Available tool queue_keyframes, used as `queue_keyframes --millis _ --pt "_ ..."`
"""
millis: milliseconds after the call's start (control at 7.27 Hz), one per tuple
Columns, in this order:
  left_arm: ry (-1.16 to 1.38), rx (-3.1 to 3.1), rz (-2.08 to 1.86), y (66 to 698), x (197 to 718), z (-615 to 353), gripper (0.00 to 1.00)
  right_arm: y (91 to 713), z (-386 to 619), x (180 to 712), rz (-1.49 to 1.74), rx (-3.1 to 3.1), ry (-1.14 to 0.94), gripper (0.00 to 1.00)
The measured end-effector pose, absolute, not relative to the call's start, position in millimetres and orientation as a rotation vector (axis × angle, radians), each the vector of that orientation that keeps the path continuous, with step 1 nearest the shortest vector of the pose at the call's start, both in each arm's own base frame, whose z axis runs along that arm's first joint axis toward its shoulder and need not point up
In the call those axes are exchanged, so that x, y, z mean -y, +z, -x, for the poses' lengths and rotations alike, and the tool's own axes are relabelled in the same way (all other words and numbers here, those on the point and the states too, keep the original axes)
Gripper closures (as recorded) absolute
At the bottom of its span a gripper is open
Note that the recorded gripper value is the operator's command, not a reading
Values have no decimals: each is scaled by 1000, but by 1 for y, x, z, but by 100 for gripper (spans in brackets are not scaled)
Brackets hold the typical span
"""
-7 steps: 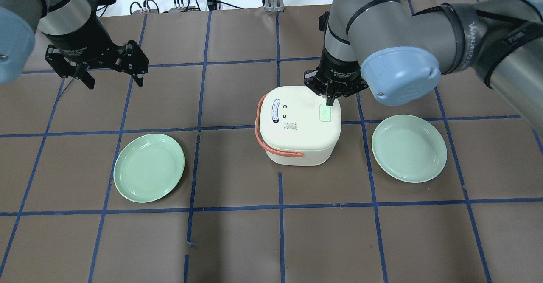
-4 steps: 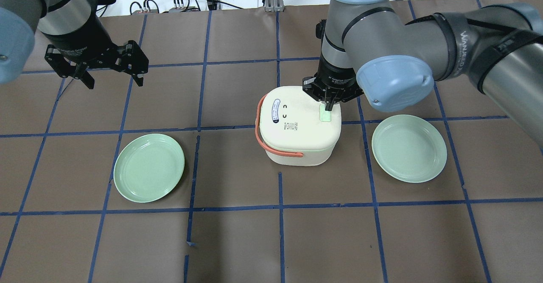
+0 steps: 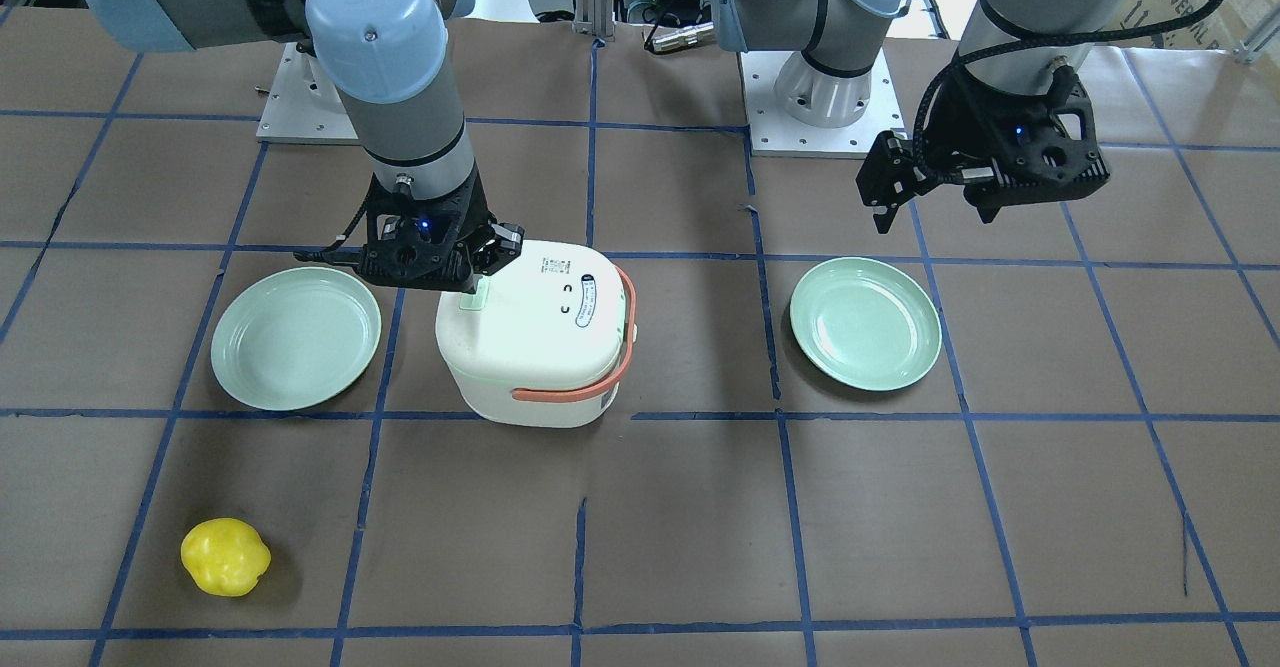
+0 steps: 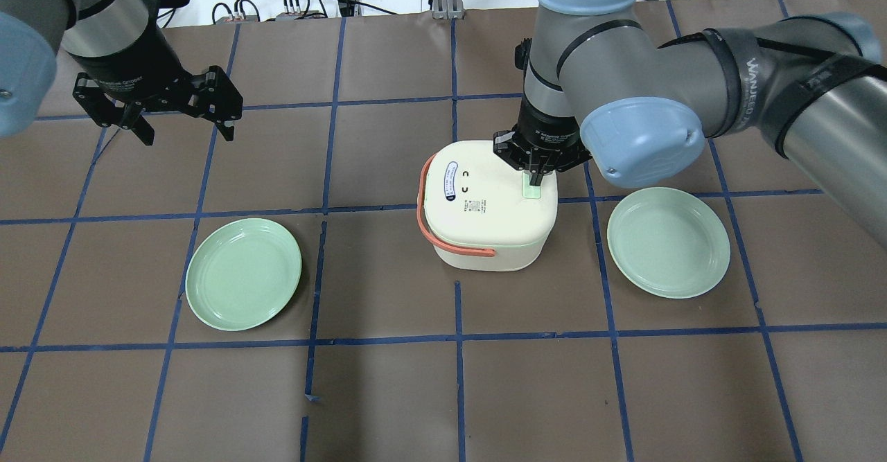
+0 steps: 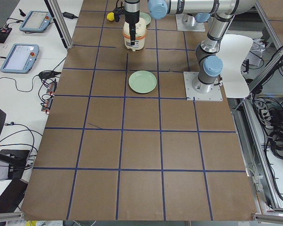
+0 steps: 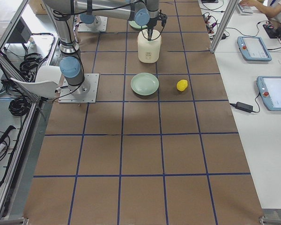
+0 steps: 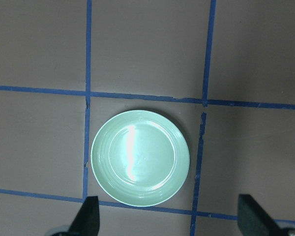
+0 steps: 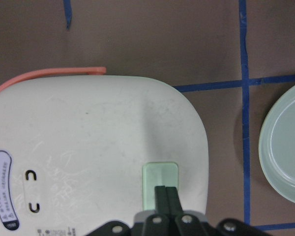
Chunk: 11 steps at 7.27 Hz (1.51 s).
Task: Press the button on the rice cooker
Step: 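Press down on the green button with the closed right gripper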
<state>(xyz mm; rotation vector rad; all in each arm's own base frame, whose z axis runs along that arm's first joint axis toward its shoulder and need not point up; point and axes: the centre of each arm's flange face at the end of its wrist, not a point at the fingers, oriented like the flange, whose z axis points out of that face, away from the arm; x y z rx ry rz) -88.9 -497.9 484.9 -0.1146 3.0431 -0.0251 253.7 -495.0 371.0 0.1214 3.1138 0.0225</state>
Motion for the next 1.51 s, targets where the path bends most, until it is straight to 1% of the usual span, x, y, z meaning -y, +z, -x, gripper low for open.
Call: queue_keyframes --millis 826,1514 --pt "-25 -3043 114 485 498 89 0 366 -263 500 -88 -3115 -9 96" --pt "-26 -3043 115 485 498 89 0 362 -259 501 -78 -3122 3 96"
